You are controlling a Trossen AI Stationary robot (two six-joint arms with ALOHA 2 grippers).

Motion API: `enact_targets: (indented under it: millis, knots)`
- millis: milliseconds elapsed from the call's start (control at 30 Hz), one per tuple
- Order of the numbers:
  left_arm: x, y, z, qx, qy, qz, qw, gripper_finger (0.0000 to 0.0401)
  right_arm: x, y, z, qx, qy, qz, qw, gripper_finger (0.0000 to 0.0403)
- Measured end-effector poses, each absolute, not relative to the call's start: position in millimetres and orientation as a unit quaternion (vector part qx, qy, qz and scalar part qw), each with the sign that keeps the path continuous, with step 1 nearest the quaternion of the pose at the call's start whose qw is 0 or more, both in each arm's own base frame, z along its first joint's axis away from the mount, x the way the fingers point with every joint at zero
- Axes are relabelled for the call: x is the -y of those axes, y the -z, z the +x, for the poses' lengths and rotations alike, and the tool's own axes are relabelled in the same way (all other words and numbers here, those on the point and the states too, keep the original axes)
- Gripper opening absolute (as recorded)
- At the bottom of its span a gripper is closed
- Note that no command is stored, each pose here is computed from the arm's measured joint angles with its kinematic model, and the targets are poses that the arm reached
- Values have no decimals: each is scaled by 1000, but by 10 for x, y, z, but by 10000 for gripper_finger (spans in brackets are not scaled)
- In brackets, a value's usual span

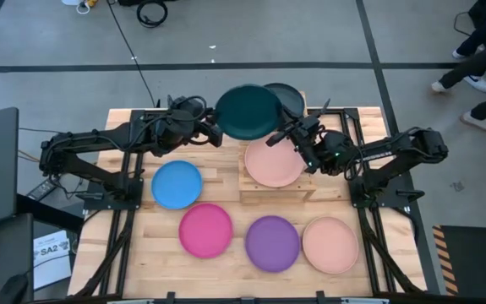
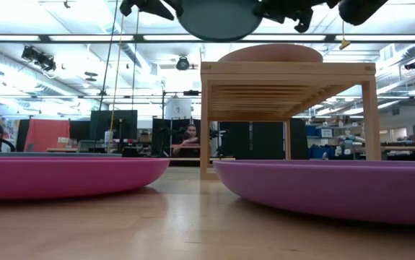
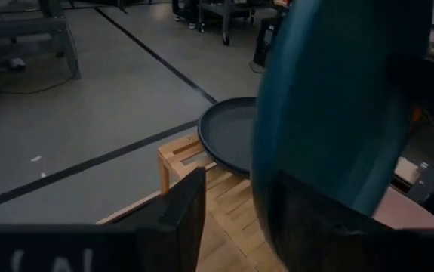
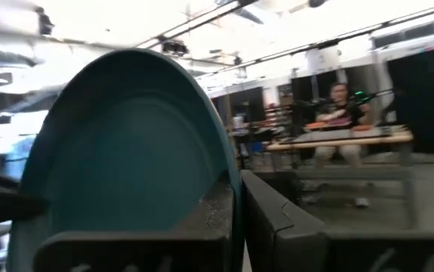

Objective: Place and stack plates onto a shelf
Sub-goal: Stack the dark green plate on top of the black plate

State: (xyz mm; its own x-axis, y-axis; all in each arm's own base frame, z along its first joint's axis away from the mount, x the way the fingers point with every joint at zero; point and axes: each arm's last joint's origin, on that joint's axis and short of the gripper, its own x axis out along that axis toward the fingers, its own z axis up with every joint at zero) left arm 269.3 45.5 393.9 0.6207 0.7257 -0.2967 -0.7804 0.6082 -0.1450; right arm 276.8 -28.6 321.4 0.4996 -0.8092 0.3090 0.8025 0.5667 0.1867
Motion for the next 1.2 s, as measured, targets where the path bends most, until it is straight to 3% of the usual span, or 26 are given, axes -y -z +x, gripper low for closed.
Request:
enact_targets:
  millis: [333, 767, 1200]
  knots:
    - [-438, -3930, 2701, -123, -388, -126, 905, 158, 375, -3448, 2488, 158, 555, -24, 816, 19]
    - [-404, -3922, 2727, -140, -321, -146, 925, 158, 583, -3679, 2079, 123, 606, -50, 785, 19]
    - [-405, -3922, 2727, -139, -321, -146, 925, 158, 863, -3660, 1793, 140, 541, 24, 829, 18]
